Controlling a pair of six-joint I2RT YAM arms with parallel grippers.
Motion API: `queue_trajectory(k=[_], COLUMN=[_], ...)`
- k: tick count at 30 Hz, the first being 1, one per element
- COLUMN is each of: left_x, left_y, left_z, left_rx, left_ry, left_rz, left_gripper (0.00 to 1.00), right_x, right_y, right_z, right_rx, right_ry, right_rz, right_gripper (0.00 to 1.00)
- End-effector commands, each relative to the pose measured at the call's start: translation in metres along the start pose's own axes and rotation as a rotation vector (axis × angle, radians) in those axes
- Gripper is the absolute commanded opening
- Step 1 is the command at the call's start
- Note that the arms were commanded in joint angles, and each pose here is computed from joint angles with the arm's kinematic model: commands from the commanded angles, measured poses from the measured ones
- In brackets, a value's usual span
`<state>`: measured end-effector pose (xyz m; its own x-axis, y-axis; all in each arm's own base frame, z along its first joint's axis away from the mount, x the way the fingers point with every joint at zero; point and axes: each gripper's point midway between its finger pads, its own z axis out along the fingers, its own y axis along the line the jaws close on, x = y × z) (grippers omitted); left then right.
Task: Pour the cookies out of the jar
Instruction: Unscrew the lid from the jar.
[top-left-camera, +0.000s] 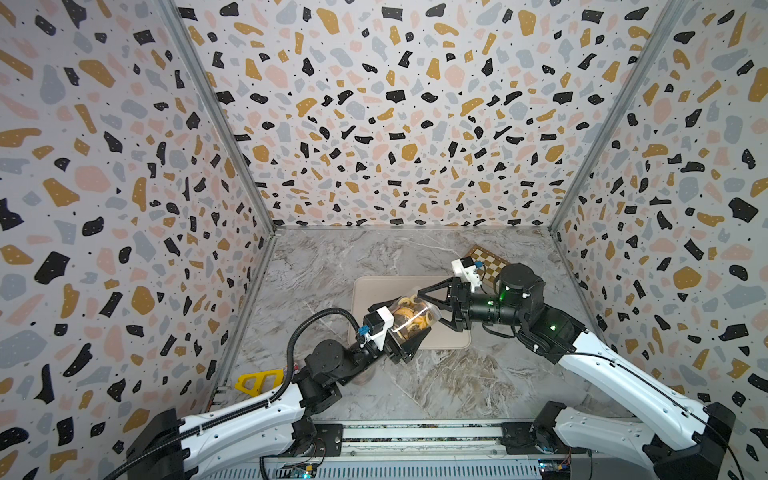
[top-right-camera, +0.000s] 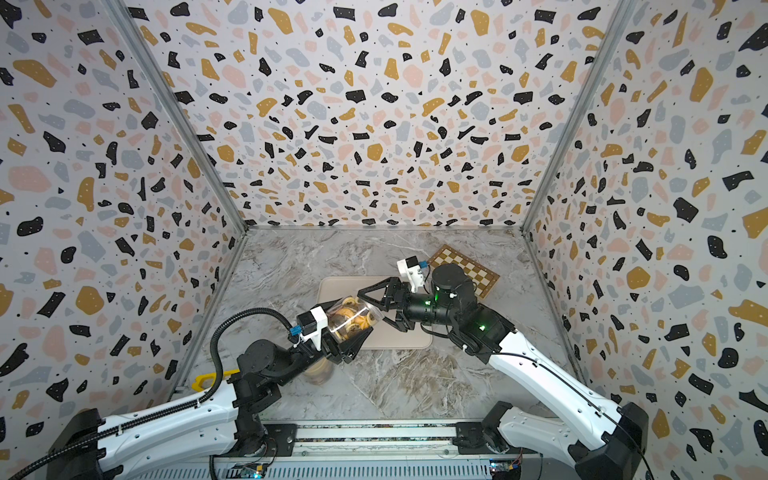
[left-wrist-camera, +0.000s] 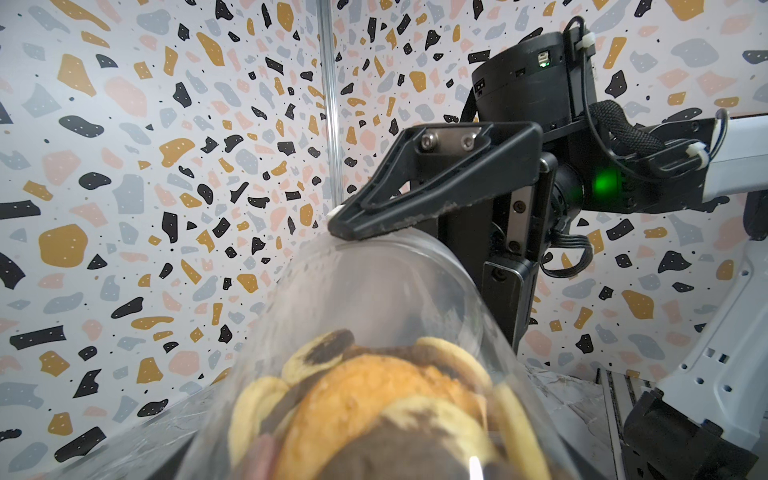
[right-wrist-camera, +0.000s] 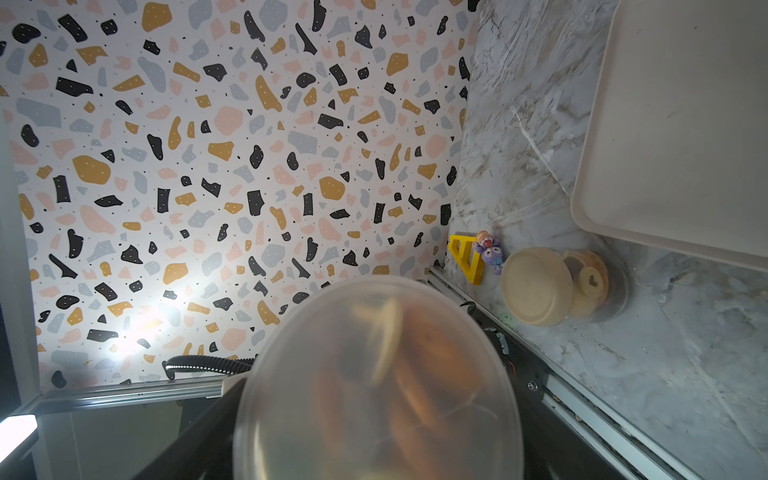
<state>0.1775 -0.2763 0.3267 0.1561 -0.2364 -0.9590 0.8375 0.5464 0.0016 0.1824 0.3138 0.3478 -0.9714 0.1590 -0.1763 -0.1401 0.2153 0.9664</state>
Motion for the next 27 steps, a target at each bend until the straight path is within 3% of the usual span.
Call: queue_trajectory(k=[1,6,10,21,27], left_x=[-0.061,-0.075,-0.092,-0.106,-0.12], left_y=[0.007,0.016,0.023,0.032,0.021], left_z=[-0.007,-0.01,-0.013,-0.007,-0.005], left_rx=[-0.026,-0.04,-0.012,0.023,0.113], left_ry=[-0.251,-0.359,-0.471,-0.529,-0.533], left_rz=[-0.138,-0.332,-0.565,-0.852,-0.912], left_gripper=[0.0,0.0,0.0,0.0,0.0], right_x=[-0.003,-0.005,-0.003,-0.006,-0.008], right_y=[0.032,0.057,0.077,0.099,0.107], right_z=[-0.007,-0.011,-0.019,-0.035,-0.043], right_rx=[-0.064,-0.131,-0.172,-0.172,-0.174], right_ry=[-0.019,-0.03,-0.05,-0.105,-0.136], right_rz=[-0.122,-0.231,-0.324,-0.438,-0.508], right_gripper=[0.87,0.84,0.83,0.92,1.0])
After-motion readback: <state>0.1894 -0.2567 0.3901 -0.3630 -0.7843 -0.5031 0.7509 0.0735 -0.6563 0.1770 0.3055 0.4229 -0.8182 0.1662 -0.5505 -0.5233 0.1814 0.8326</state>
